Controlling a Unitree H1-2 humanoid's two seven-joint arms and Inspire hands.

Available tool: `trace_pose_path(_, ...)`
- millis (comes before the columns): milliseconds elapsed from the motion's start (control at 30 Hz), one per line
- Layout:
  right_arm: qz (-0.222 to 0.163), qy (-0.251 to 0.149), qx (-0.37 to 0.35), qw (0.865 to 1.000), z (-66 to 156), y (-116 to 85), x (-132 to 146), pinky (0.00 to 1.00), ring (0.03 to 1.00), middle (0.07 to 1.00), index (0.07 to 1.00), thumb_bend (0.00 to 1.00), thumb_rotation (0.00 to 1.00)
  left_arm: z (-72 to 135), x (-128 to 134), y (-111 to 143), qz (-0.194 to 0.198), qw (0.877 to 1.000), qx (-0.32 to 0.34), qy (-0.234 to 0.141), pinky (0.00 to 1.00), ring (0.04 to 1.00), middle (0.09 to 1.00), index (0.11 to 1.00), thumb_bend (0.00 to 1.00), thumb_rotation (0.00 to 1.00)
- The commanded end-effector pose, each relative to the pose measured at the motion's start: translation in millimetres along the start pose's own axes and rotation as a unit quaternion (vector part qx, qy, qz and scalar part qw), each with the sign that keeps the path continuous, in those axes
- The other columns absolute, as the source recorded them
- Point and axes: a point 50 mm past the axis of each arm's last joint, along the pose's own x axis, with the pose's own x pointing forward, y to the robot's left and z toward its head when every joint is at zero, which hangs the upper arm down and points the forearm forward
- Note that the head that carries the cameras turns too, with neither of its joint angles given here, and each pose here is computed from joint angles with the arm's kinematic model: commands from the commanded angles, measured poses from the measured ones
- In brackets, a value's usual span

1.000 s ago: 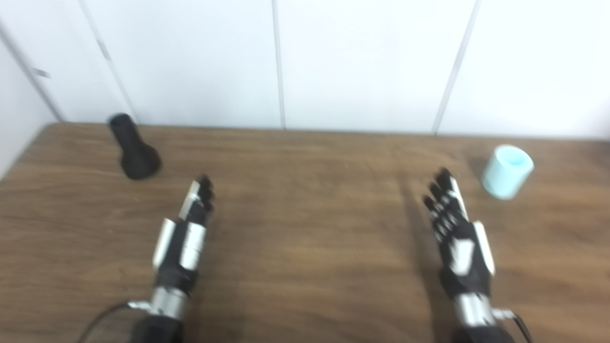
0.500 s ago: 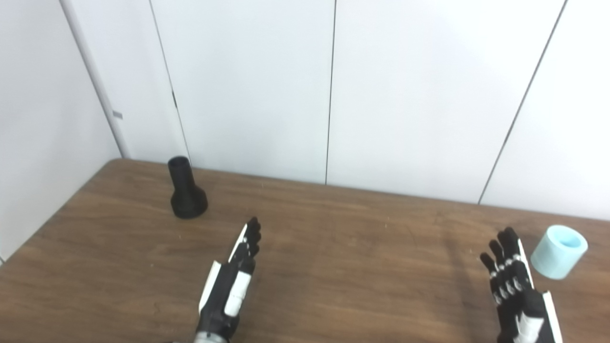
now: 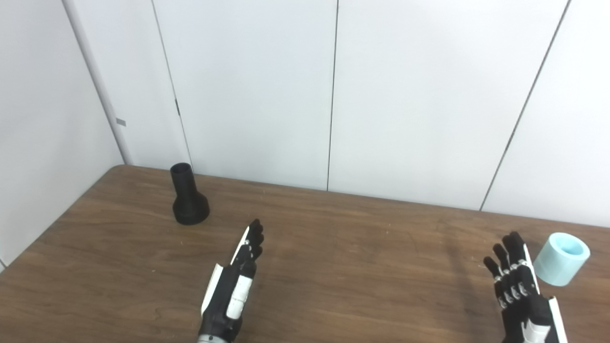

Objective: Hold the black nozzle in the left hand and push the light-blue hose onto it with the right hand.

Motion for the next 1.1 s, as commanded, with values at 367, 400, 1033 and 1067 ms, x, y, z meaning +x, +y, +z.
trace_pose_path(367, -0.024, 0.082, 0.01, 0.996, -39.0, -7.2, -45.0, 0.93, 0.985, 1.0, 1.0, 0.75, 1.0, -7.9, 1.2, 23.6, 0.216, 0.975, 0.056, 0.001, 1.0, 1.0, 0.997, 1.0, 0.65, 0.66)
trace_pose_path(400, -0.024, 0.082, 0.01, 0.996, -38.7, -6.8, -45.0, 0.93, 0.986, 1.0, 1.0, 0.75, 1.0, -7.6, 1.6, 25.3, 0.219, 0.974, 0.06, 0.004, 1.0, 1.0, 0.999, 1.0, 0.65, 0.65)
trace_pose_path(1033, -0.025, 0.082, 0.007, 0.996, -39.8, -4.9, -44.7, 0.93, 0.985, 1.0, 1.0, 0.76, 1.0, -9.8, 26.3, 80.5, 0.339, 0.935, 0.104, 0.019, 1.0, 1.0, 1.0, 1.0, 0.67, 0.67)
trace_pose_path(1067, -0.025, 0.082, 0.007, 0.996, -39.9, -4.3, -44.9, 0.93, 0.985, 1.0, 1.0, 0.76, 1.0, -10.7, 28.6, 83.4, 0.339, 0.934, 0.114, 0.019, 1.0, 1.0, 1.0, 1.0, 0.67, 0.67)
